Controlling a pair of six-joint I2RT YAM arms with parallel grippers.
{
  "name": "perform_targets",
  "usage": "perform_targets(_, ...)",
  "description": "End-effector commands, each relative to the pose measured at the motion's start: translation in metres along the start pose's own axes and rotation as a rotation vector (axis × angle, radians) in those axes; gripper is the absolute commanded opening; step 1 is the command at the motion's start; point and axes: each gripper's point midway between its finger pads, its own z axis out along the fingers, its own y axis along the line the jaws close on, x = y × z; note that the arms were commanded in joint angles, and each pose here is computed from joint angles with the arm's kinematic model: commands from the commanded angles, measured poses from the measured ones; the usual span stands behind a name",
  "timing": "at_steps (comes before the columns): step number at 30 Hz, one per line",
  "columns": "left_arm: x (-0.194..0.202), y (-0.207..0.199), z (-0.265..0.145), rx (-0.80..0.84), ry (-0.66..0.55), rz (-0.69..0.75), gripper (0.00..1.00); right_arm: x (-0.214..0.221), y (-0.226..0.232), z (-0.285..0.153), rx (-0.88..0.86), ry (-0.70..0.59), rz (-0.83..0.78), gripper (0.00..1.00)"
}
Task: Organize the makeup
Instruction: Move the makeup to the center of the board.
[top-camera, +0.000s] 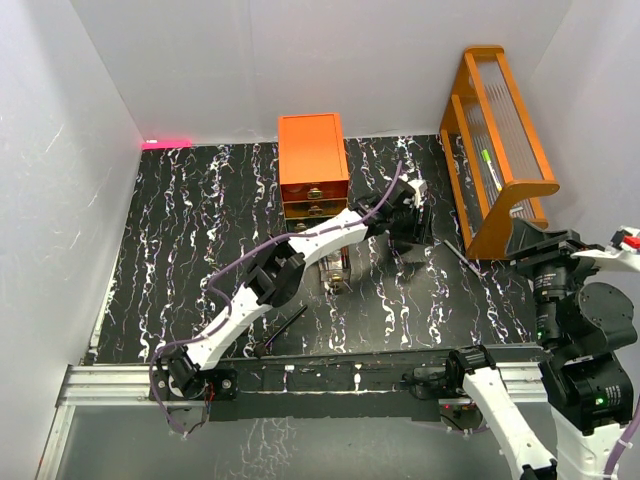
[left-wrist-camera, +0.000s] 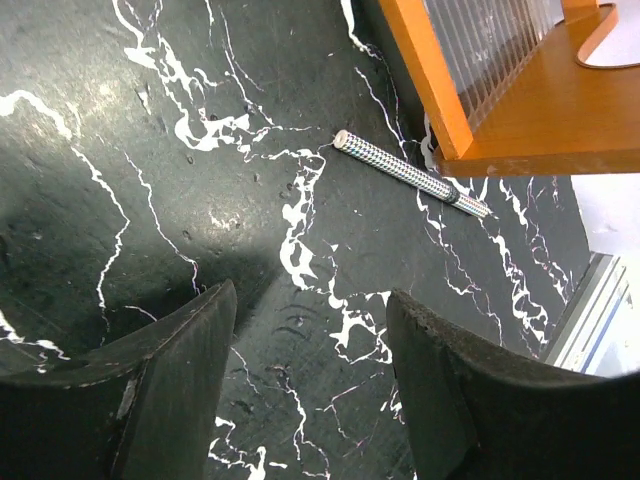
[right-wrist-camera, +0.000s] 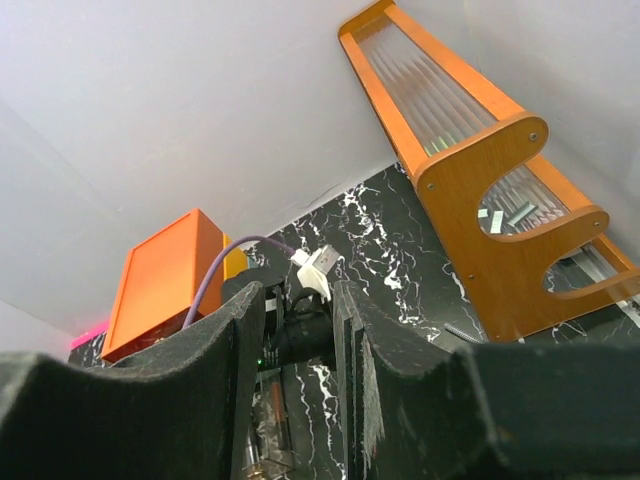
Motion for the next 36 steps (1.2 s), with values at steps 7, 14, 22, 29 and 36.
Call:
perform_targets(7,-0.032,-0.080,-0.062,-0.016,-0.167,0.118,0.58,0.028,-0.001,0.017,0.015,0.148,-0.141,0.36)
perform_targets(14,-0.019,-0.070,-0.213,-0.224,-0.359,0.169,0.54,0.124,0.000,0.048,-0.004,0.560,-0.267,0.08)
perform_targets(22,0.009,-0.052,-0.390,-0.247,-0.562,0.096,0.53,0.183,-0.028,0.032,0.114,0.670,-0.113,0.16)
perform_targets(29,0.040,0.001,-0.483,-0.407,-0.694,0.078,0.57,0.235,-0.066,0.013,0.365,0.710,0.134,0.31)
perform_targets(36,0.074,0.051,-0.498,-0.585,-0.677,0.095,0.58,0.238,-0.079,0.034,0.524,0.614,0.245,0.26)
